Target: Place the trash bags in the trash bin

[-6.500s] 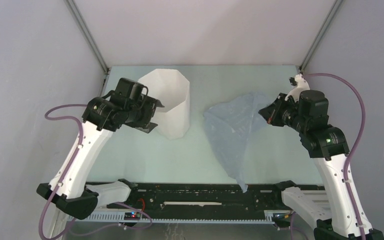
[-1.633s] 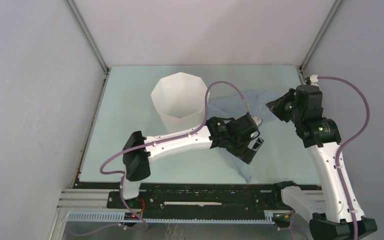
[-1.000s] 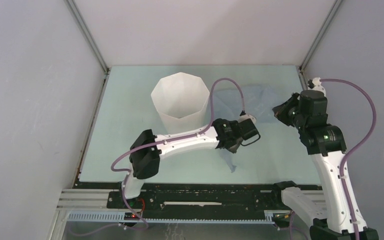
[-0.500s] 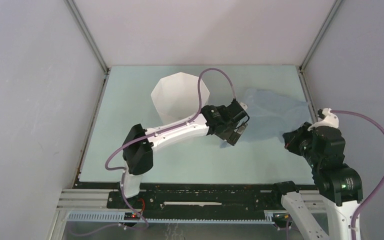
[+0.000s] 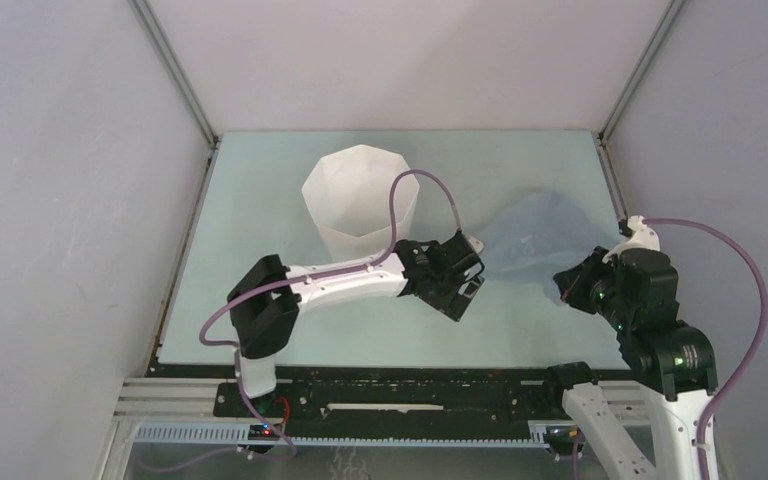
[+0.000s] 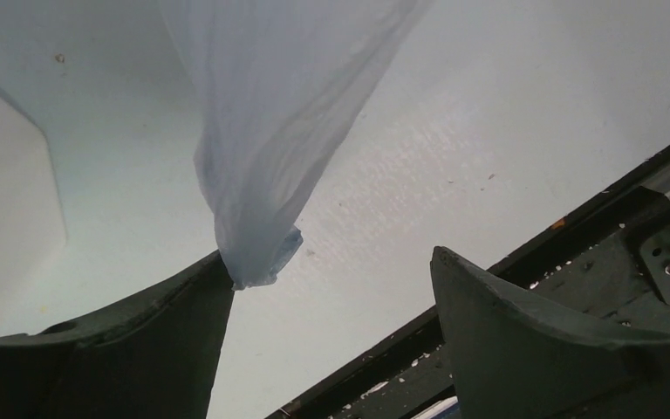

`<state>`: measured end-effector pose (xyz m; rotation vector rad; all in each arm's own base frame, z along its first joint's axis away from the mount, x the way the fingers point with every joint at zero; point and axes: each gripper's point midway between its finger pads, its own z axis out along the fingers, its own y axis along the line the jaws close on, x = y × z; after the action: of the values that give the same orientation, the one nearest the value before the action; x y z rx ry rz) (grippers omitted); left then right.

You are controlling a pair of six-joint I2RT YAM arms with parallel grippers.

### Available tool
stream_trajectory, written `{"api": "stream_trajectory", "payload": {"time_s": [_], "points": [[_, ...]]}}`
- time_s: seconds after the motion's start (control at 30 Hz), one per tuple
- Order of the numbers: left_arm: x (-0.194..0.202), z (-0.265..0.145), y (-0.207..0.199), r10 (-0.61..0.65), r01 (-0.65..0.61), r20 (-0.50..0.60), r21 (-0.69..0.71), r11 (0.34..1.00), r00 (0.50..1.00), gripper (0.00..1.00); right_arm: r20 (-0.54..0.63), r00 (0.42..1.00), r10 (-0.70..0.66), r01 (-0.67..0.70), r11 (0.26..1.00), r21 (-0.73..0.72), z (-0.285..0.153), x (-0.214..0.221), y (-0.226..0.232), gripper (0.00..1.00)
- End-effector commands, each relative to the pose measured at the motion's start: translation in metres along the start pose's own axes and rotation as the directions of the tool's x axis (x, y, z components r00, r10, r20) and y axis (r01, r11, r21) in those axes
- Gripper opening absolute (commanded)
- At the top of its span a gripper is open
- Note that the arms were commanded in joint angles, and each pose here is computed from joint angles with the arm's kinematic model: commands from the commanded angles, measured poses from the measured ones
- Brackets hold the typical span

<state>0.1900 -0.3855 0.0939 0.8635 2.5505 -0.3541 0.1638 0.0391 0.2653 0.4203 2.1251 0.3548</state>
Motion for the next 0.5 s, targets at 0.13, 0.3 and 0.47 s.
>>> {"api": "stream_trajectory", "payload": {"time_s": [0.13,0.3,0.47], "points": [[-0.047,-0.036,0.011,-0.105,0.098,0.323,0.037,0.995,0.940,0.86,-0.008,1.000,-0.028,0.028,0.999,-0.046,-0.005,-0.007,0.011,0.00],[-0.055,-0.047,0.009,-0.170,0.116,0.478,0.141,0.983,0.862,0.88,0.001,0.999,-0.037,0.037,0.999,-0.035,-0.015,-0.007,0.008,0.00],[-0.051,-0.033,0.010,-0.159,0.096,0.503,0.149,0.984,0.849,0.88,0.000,0.999,-0.046,0.046,0.999,-0.030,-0.020,-0.006,0.006,0.00]]}}
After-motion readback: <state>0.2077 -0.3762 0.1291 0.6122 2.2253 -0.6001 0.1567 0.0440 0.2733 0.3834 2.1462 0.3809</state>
